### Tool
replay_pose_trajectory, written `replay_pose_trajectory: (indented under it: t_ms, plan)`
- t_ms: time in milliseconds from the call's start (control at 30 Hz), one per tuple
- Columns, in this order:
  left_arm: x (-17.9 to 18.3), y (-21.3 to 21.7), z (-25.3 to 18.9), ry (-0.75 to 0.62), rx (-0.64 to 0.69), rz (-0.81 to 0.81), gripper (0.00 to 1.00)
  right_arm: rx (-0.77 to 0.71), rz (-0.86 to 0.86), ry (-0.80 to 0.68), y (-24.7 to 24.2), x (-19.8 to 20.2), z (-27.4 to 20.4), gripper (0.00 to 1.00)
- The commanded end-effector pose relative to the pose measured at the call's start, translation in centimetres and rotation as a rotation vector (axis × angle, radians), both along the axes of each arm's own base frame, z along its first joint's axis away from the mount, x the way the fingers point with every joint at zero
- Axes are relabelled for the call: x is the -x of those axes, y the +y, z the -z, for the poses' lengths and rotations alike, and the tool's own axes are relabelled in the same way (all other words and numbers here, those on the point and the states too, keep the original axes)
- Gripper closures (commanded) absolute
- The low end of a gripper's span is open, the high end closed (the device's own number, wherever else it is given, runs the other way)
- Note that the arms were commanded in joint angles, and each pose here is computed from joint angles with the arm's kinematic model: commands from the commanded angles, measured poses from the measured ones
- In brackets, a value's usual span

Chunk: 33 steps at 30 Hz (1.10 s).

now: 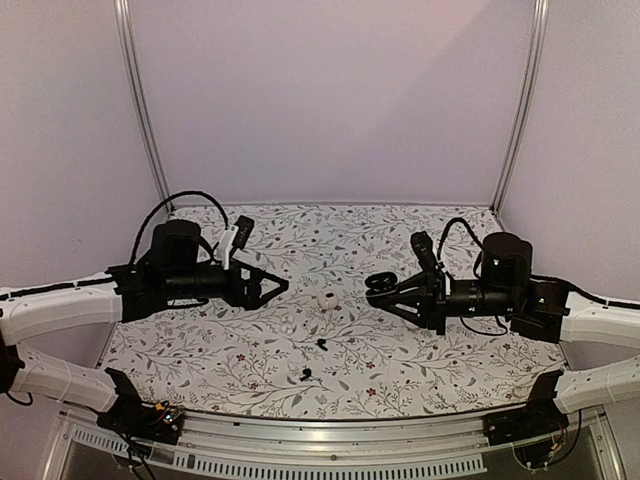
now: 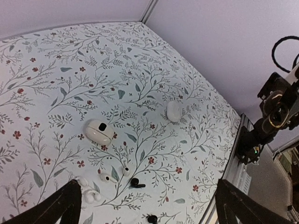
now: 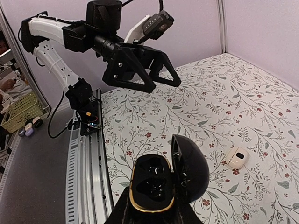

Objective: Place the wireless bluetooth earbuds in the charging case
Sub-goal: Open the charging case, then pick up the left earbud from the corner of the board.

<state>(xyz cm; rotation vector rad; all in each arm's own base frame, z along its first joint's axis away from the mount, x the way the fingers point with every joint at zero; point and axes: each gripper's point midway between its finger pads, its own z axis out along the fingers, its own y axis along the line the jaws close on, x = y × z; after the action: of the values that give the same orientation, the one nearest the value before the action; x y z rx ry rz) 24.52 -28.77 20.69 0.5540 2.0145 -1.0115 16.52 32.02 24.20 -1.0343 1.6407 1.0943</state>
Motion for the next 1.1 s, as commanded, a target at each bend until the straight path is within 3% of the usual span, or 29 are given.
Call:
replay_pose_trajectory:
  t_ms: [0, 200, 400, 733, 1067]
  plan:
    - [3.4, -1.1, 3.8, 0.103, -0.149, 0.145, 0.0, -0.005, 0.052, 0.012, -1.1, -0.4, 0.3, 1.0]
    - [6.4, -2.1, 9.0, 0.276, -0.388, 0.217, 0.0, 0.02, 0.061, 0.023, -1.5, -0.6, 1.2, 1.0]
    - [6.1, -2.5, 11.5, 0.32, -0.571, 0.184, 0.14, 0.033, 0.071, 0.02, -2.0, -0.4, 1.8, 1.0]
    - [4.1, -6.7, 13.6, 0.397, -0.573, 0.187, 0.57, 0.017, 0.09, 0.02, -2.9, -0.3, 1.7, 1.0]
    - [2.6, -8.2, 15.8, 0.418, -0.608, 0.15, 0.65, 0.008, 0.083, 0.016, -3.1, 0.0, 1.8, 1.0]
